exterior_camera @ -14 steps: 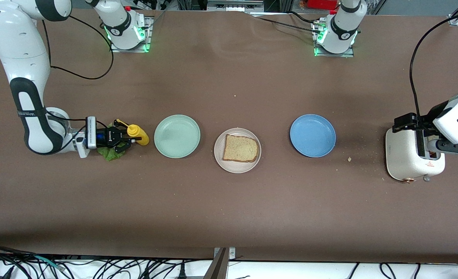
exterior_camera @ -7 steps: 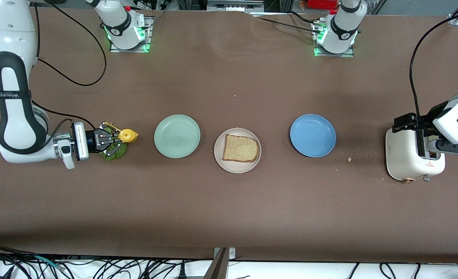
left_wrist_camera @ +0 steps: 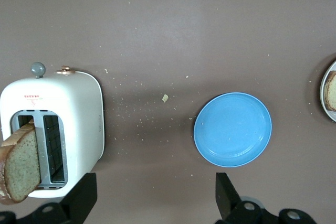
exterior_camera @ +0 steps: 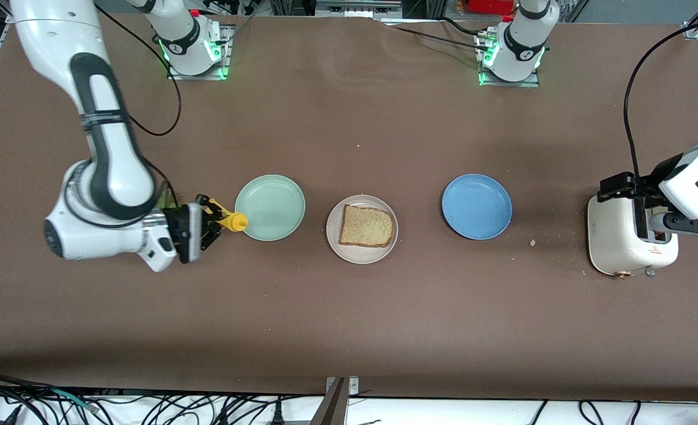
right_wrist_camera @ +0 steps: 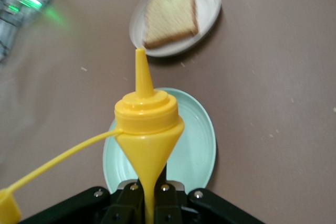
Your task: Make sandwich in beige plate with both arms
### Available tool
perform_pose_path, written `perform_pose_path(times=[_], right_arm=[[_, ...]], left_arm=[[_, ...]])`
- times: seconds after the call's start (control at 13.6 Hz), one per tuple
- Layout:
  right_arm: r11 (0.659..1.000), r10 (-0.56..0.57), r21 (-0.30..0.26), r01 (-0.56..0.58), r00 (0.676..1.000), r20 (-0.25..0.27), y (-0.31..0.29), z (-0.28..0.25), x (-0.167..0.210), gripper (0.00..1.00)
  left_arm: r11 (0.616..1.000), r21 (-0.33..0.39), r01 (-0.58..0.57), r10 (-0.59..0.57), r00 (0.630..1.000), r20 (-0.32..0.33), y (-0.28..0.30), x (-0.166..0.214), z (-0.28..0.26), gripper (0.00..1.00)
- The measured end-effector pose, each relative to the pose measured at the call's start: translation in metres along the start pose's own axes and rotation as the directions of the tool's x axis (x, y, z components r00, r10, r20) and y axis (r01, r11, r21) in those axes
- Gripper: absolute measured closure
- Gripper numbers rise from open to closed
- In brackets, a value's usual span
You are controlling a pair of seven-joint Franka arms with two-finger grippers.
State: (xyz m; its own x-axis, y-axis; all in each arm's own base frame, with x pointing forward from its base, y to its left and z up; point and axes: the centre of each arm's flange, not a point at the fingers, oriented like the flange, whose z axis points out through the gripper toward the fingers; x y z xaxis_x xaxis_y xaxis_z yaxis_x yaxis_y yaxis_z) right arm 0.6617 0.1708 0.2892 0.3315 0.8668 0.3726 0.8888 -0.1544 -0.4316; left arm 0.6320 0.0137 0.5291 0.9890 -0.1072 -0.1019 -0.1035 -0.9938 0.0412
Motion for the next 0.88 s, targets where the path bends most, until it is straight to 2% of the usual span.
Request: perform_pose_path(times=[0.22, 0.44, 0.73, 0.88], right_arm=[[0.986, 0.127, -0.127, -0.104, 0.973, 0.193, -0.022, 0.019, 0.055, 0.95], [0.950, 0.225, -0.282, -0.132, 0.917, 0.329, -0.058, 0.043, 0.117, 0.95], [0.887, 0.287, -0.458, -0.054, 0.842, 0.456, -0.105, 0.085, 0.170, 0.95], [0.830, 0.299, -0.555, 0.052, 0.798, 0.523, -0.133, 0.109, 0.195, 0.95]], left_arm=[[1.000, 0.000, 0.000, 0.000, 1.000, 0.001, 0.000, 0.000, 0.000, 0.00], [1.000, 0.000, 0.000, 0.000, 1.000, 0.001, 0.000, 0.000, 0.000, 0.00], [1.000, 0.000, 0.000, 0.000, 1.000, 0.001, 0.000, 0.000, 0.000, 0.00], [1.000, 0.000, 0.000, 0.000, 1.000, 0.001, 0.000, 0.000, 0.000, 0.00]])
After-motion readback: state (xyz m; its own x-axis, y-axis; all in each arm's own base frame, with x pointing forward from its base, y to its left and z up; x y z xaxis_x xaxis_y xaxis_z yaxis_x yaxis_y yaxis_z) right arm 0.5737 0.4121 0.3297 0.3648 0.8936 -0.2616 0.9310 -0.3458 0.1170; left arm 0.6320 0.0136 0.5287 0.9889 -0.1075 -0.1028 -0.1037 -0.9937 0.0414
